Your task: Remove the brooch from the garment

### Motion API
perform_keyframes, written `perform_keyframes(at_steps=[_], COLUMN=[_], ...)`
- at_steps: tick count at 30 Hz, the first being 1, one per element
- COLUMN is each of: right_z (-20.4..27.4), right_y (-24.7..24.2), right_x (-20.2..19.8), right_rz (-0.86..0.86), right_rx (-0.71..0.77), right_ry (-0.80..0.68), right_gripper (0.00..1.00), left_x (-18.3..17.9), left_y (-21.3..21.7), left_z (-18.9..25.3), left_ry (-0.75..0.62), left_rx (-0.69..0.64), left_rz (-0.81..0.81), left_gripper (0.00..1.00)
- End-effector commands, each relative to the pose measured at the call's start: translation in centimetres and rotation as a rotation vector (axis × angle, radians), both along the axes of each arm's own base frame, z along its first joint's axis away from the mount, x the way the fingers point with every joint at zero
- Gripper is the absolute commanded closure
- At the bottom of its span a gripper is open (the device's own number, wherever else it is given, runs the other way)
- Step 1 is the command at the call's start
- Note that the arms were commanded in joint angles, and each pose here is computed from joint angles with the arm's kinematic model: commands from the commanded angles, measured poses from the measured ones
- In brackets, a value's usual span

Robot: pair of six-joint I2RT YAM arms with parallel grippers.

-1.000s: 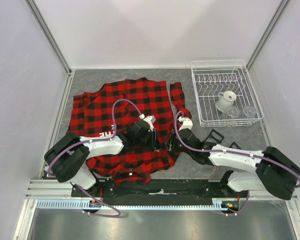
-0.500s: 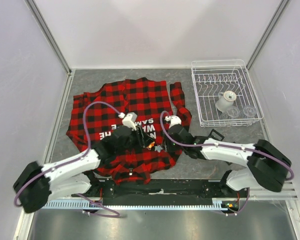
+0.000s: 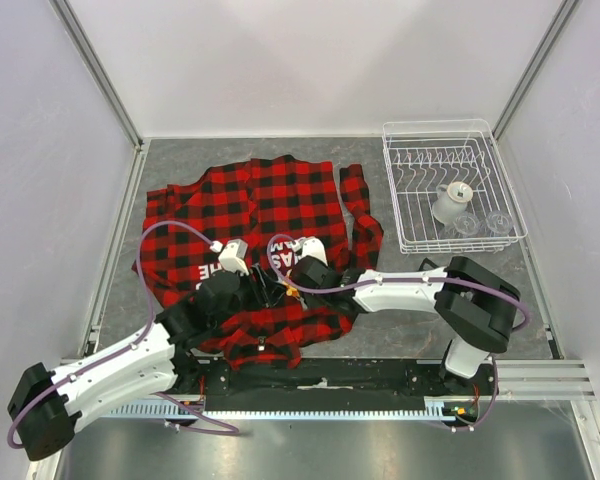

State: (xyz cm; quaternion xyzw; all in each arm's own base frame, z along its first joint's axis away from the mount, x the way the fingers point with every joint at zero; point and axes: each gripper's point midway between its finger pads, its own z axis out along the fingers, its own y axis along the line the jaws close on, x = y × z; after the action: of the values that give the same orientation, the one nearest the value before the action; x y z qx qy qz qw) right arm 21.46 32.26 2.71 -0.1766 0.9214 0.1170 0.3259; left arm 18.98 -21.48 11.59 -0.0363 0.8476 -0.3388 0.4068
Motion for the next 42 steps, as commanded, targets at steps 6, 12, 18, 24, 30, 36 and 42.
perform_keyframes(at_steps=[6, 12, 18, 24, 30, 36, 42], right_z=[0.0, 0.6, 1.0, 1.0, 0.3, -0.1, -0.5], right_y=[-0.6, -0.7, -0.7, -1.0, -0.8, -0.3, -0.7], right_x=[0.2, -0.2, -0.7, -0.5, -0.4, -0.1, 0.0], right_rz=[-0.063, -0.081, -0.078, -0.093, -0.079, -0.063, -0.077], right_rx=[-0.176, -0.245, -0.266, -0.266, -0.254, -0.216, -0.192], right_ry=[-0.099, -0.145, -0.166, -0.172, -0.145, -0.118, -0.085], right_gripper=[0.48, 0.5, 0.48, 0.51, 0.41, 0.34, 0.46], left_x=[-0.2, -0.2, -0.2, -0.2, -0.4, -0.4, -0.5], left_y=[0.2, 0.3, 0.3, 0.2, 0.1, 0.1, 0.1], left_z=[0.1, 0.2, 0.4, 0.3, 0.5, 0.7, 0.8], left_ry=[-0.036, -0.045, -0.05, -0.049, -0.052, -0.055, -0.056], left_rx=[-0.044, -0.04, -0.045, -0.047, -0.056, -0.062, -0.061], left_rz=[0.001, -0.003, -0.005, -0.006, -0.014, -0.018, -0.019], left_gripper=[0.45, 0.45, 0.45, 0.45, 0.44, 0.44, 0.44])
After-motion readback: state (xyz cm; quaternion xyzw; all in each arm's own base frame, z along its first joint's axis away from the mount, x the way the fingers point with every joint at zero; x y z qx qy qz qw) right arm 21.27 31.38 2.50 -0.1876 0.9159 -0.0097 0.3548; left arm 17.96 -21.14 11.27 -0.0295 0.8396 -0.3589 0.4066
